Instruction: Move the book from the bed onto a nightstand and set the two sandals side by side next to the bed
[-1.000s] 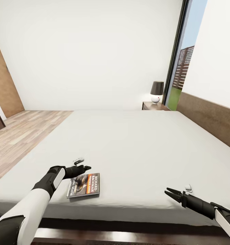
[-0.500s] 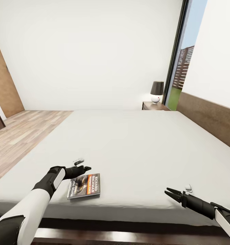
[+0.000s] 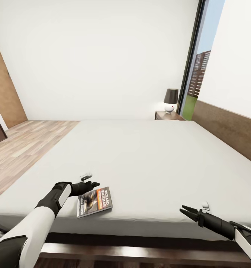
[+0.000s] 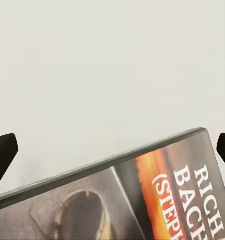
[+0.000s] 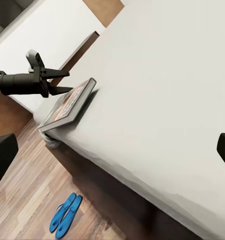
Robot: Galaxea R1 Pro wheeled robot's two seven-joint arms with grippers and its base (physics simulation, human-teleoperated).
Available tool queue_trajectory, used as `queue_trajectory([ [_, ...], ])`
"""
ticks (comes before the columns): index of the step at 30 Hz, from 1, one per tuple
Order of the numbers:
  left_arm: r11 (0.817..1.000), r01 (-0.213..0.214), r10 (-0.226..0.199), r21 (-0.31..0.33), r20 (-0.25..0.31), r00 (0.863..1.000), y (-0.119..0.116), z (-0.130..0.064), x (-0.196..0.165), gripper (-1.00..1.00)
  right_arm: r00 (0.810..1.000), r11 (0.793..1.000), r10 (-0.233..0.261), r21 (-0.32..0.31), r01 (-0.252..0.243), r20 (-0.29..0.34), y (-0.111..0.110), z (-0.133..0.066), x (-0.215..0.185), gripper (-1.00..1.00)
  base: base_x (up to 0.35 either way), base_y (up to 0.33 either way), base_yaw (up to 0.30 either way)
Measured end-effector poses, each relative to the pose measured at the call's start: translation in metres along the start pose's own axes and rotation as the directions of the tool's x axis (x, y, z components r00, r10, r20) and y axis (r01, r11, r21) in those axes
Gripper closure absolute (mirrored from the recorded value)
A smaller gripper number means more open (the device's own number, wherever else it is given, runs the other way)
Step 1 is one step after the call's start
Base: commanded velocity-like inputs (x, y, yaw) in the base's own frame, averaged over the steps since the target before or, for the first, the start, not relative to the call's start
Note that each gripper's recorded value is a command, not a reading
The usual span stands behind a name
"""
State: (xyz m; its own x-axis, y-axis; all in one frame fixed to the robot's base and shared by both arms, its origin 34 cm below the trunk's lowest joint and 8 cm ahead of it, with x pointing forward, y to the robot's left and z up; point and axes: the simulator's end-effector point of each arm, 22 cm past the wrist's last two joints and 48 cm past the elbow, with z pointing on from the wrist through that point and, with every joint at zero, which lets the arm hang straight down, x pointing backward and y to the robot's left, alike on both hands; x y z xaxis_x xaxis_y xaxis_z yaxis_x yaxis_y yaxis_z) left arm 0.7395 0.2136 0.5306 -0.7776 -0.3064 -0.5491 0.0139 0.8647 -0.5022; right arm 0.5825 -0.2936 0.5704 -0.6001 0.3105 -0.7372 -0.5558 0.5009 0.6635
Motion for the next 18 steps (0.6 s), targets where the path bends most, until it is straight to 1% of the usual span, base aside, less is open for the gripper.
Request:
queue_trajectory([
  [8, 1.000, 0.001, -0.001, 0.000, 0.000, 1.000, 0.0002, 0.0000, 0.0002, -1.00, 1.000, 1.000, 0.000, 0.000, 0.000, 0.000, 0.0000, 0.0000, 0.0000, -1.00, -0.002, 0.000, 0.000],
  [13, 1.000, 0.000, 0.000, 0.000, -0.001, 1.000, 0.0001, 0.0002, 0.0004, -1.00, 1.000, 1.000, 0.000, 0.000, 0.000, 0.000, 0.0000, 0.0001, 0.0001, -1.00, -0.100, 0.000, 0.000],
  [18, 1.000, 0.000, 0.000, 0.000, -0.001, 1.000, 0.0001, 0.0001, 0.0003, -1.00, 1.000, 1.000, -0.001, -0.001, 0.001, 0.001, 0.0002, 0.0001, -0.0006, -1.00, -0.015, 0.000, 0.000],
])
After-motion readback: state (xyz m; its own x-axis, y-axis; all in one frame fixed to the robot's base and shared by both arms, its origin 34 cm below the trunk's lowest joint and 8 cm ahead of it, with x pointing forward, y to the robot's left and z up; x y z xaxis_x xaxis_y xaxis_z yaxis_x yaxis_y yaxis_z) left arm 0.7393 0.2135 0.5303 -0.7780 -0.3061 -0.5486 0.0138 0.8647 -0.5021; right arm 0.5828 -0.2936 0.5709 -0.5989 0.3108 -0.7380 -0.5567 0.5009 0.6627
